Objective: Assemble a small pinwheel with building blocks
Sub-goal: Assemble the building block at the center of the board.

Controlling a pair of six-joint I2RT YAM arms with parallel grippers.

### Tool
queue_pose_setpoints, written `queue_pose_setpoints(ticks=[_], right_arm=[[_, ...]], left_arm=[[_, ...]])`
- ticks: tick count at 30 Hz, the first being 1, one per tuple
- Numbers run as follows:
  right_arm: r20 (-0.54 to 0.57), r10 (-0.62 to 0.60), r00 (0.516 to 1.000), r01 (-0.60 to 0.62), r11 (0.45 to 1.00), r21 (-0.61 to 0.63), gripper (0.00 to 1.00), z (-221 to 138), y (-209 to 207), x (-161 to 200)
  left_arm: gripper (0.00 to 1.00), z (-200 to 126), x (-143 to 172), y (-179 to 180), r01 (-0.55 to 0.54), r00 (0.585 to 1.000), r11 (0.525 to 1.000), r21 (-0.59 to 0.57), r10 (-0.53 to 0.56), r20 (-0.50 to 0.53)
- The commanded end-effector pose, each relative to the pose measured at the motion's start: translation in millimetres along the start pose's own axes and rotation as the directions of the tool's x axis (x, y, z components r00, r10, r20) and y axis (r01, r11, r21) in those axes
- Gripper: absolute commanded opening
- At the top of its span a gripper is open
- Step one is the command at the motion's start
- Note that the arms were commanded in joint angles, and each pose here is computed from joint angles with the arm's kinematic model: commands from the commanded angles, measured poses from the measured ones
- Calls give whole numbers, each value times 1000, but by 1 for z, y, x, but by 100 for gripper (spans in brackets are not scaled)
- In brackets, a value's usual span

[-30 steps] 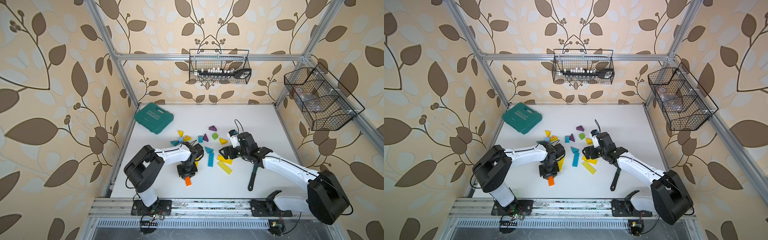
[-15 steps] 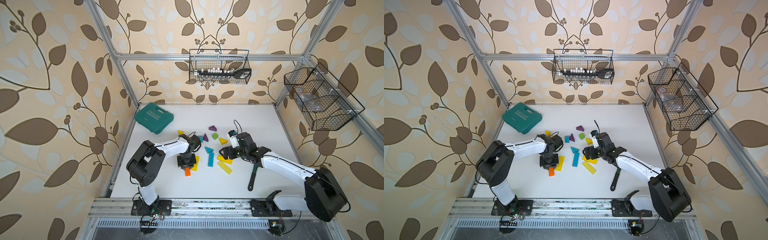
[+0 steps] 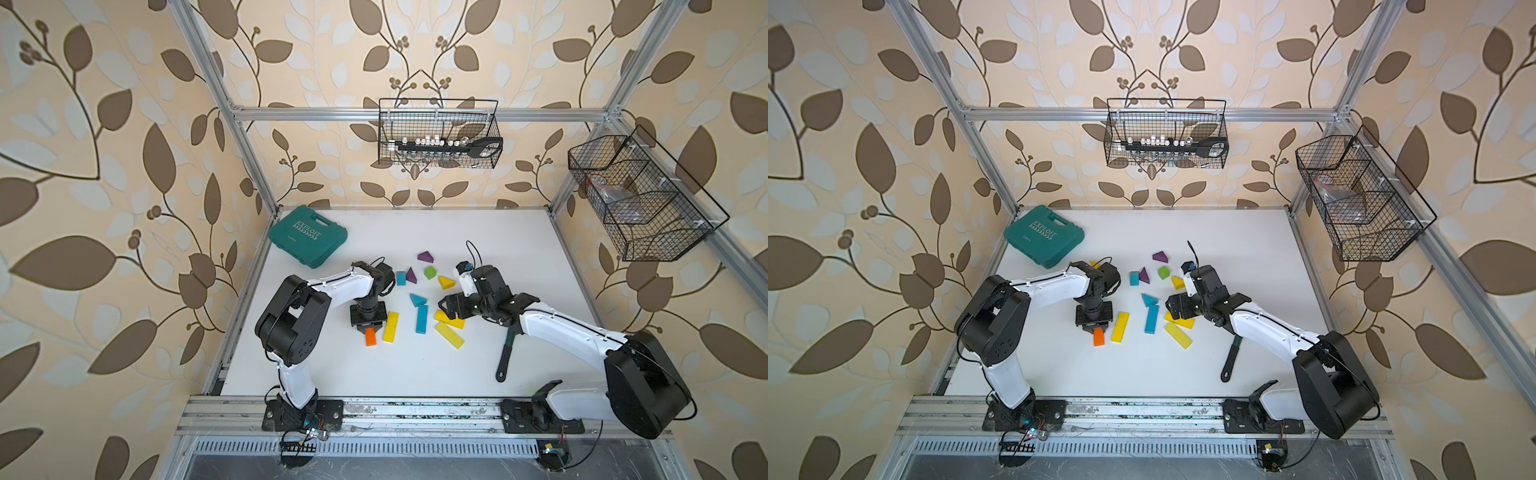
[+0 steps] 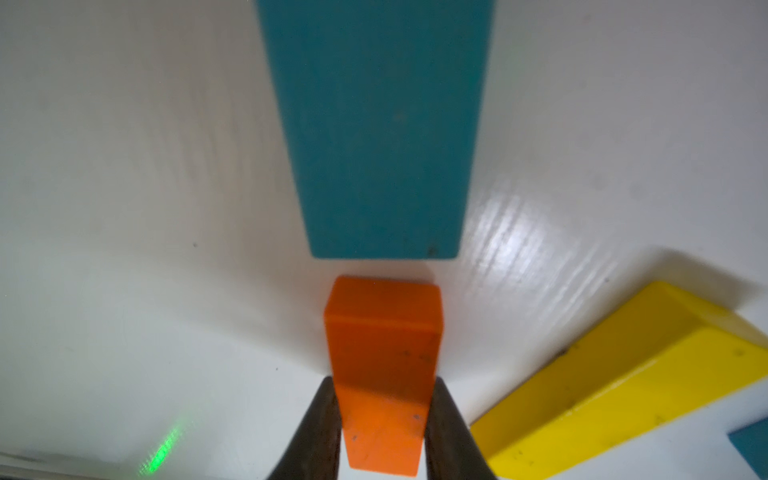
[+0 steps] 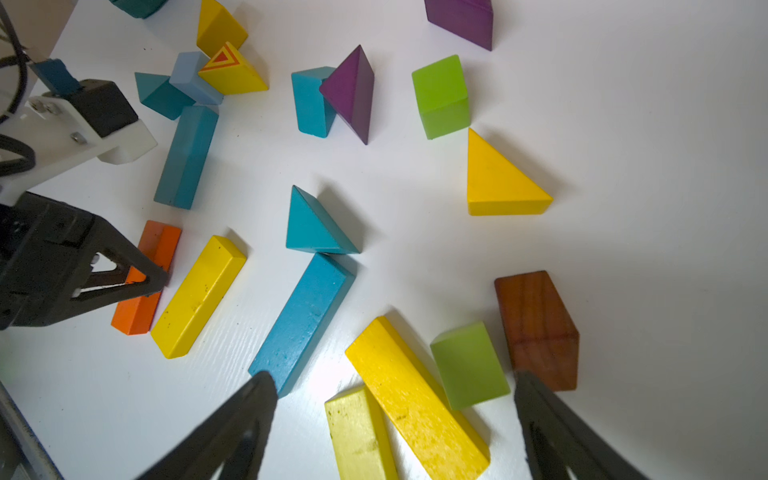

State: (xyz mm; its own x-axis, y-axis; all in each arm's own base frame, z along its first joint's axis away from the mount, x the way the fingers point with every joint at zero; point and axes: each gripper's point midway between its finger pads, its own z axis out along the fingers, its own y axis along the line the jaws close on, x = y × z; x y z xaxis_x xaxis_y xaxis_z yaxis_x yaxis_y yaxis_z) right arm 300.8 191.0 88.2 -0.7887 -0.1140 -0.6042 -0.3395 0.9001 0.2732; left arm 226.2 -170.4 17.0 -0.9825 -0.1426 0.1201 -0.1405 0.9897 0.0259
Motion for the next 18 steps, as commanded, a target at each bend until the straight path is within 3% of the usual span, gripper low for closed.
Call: queue_pose_setpoints(ticks=[1, 18], right_arm=[[-5, -2, 1000, 2, 1000, 19, 90, 3, -4, 1], [-6, -5, 1000, 5, 1000, 13, 90, 3, -3, 0]], left_arm=[[32, 1, -6, 0, -19, 1000, 1000, -7, 19, -8], [34, 5, -17, 2, 11, 1000, 1000, -14, -11, -20]])
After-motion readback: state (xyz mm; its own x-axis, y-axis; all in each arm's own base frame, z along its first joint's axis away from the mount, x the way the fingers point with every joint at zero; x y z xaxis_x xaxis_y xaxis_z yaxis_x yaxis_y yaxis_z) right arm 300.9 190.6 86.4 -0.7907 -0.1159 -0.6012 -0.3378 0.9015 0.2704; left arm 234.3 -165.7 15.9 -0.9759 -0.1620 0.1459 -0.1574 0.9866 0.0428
